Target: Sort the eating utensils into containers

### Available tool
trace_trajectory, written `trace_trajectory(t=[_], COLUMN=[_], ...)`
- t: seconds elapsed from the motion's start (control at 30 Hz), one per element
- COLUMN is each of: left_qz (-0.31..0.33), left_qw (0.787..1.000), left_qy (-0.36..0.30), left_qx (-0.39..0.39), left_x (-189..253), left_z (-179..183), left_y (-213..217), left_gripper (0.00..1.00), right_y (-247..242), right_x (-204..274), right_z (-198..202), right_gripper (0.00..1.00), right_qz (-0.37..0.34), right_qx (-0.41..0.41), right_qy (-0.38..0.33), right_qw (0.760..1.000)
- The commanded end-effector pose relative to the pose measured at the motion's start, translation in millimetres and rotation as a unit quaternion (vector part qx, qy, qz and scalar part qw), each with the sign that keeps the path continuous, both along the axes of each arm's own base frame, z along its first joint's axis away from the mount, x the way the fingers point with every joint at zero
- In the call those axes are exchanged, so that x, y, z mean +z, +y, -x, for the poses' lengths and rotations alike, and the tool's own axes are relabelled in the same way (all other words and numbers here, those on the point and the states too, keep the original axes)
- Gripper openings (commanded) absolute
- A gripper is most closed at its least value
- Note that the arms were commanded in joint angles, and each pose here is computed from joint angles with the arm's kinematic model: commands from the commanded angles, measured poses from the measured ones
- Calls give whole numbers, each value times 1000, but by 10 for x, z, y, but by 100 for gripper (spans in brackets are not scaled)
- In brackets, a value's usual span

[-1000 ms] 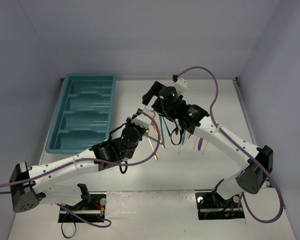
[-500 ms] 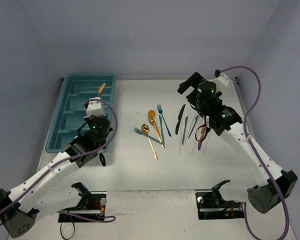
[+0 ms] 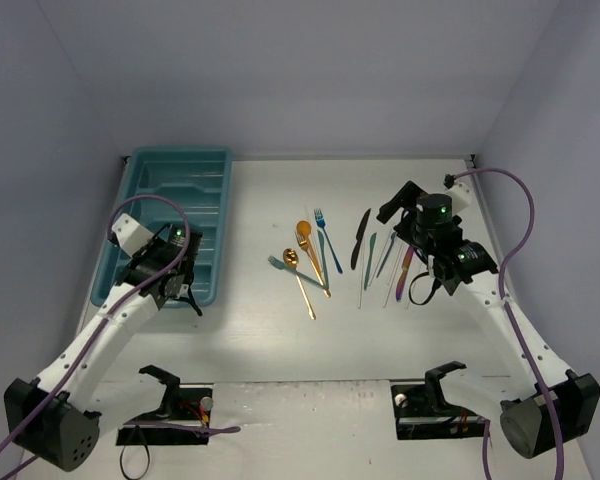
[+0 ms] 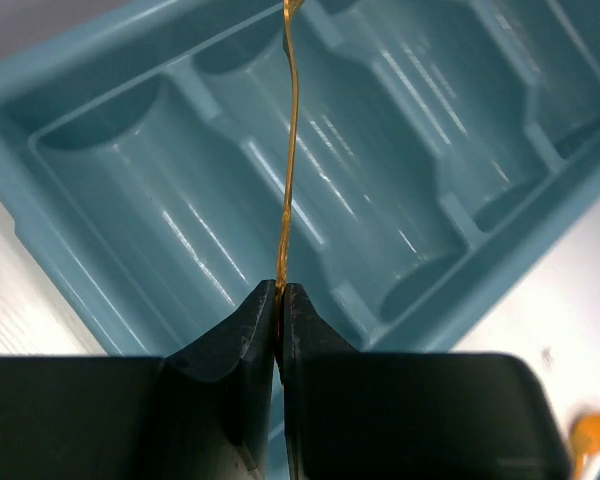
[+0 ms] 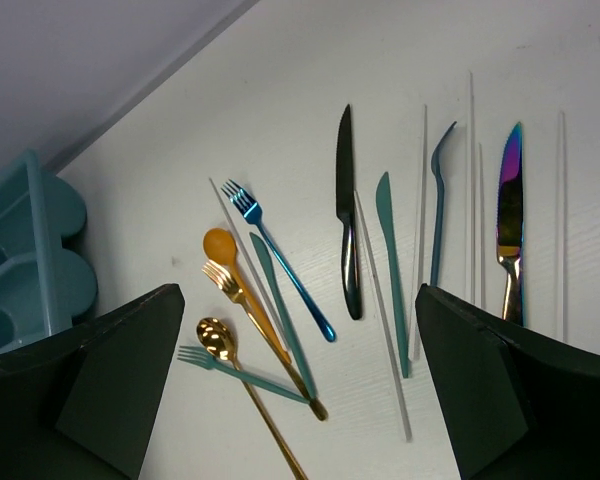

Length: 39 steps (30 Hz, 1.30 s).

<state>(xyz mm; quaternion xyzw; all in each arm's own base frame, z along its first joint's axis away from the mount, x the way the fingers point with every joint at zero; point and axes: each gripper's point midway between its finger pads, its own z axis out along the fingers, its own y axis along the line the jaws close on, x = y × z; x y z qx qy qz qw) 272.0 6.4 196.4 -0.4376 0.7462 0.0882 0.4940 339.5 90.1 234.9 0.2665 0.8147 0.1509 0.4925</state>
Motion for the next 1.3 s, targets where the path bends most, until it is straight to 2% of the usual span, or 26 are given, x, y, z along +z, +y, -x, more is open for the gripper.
trace_trajectory(t=[0.0,0.23,0.6,0.9,1.27], left_qz=[40,67,127,137,132], left_qw=[995,987,974,967,967], left_qy=[-35,-43,-46,-66,-55], left_qx=[86,139,184,206,211], left_x=[35,-130,-378,-378,-477], left_z=[-180,-337,-662,-797,-1033], left_y=[103,137,-46,-64,-141], left_gripper=[0,0,0,6,10], right_y=[-4,-64,-100,-134,-149], right_x=[185,40,-86,-165,-212], right_z=[66,192,239,271,301], right_gripper=[100,100,100,100,100], right_qz=[-16,-11,-7,-5,-3], right_qx=[22,31,35,33,35], right_qy=[-37,-23,-9,-2,3], right_qw=[999,999,999,999,999])
